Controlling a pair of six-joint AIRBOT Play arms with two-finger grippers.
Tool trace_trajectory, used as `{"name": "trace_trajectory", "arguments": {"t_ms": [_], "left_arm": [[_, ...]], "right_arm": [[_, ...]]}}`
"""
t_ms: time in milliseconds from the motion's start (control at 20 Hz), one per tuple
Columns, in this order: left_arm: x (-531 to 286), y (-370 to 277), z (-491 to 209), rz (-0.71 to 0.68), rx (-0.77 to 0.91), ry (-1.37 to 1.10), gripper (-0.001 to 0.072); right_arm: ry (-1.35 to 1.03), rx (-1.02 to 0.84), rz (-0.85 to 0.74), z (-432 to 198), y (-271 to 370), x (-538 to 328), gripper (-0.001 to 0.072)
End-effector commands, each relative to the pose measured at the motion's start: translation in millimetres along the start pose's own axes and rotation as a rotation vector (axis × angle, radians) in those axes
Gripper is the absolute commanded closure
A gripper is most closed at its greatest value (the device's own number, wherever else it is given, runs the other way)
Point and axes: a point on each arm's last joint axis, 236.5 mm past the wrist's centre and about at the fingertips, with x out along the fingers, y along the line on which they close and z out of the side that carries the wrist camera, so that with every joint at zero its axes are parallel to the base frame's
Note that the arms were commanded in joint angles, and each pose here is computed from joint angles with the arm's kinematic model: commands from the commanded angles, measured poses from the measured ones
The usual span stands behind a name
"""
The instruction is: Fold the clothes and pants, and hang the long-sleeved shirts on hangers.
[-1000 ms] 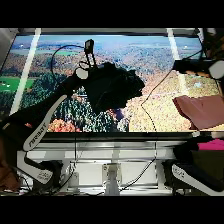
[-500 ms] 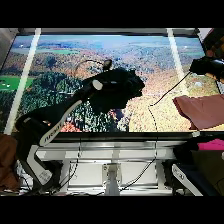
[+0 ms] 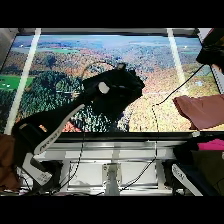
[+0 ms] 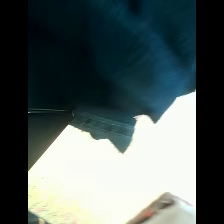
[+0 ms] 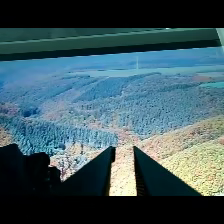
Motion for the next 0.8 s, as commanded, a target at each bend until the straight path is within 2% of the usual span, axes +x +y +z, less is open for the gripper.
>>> {"name": "trace_trajectory", "arguments": {"t_ms": [0, 100, 200, 300, 400, 450, 500, 550, 650, 750], "left_arm": [[-49, 16, 53, 0.029, 0.001, -0.113, 0.0686], [-83, 25, 85, 0.05, 0.0, -0.19, 0.0686], [-111, 32, 108, 0.068, 0.0, -0.251, 0.0686], [-132, 36, 122, 0.08, 0.002, -0.29, 0.0686], [-139, 35, 127, 0.083, 0.005, -0.305, 0.0686], [-140, 35, 127, 0.082, 0.006, -0.306, 0.0686], [-139, 33, 125, 0.078, 0.006, -0.3, 0.0686], [-137, 31, 124, 0.074, 0.007, -0.295, 0.0686], [-136, 29, 121, 0.066, 0.008, -0.28, 0.0686], [-135, 28, 118, 0.059, 0.009, -0.267, 0.0686]], "right_arm": [[0.116, 0.085, -0.075, -35, -45, 23, 0.0472], [0.264, 0.221, -0.014, -80, -56, 42, 0.046], [0.358, 0.32, 0.239, -105, -18, 56, 0.0513], [0.441, 0.387, 0.553, -123, 37, 58, 0.0511], [0.537, 0.391, 0.697, -152, 66, 65, 0.0498], [0.604, 0.39, 0.722, -174, 78, 73, 0.0434], [0.658, 0.385, 0.731, -194, 89, 83, 0.0269], [0.695, 0.371, 0.719, -214, 98, 97, 0.0147], [0.716, 0.319, 0.652, -242, 109, 124, 0.0089], [0.707, 0.377, 0.606, -251, 125, 147, 0.009]]}}
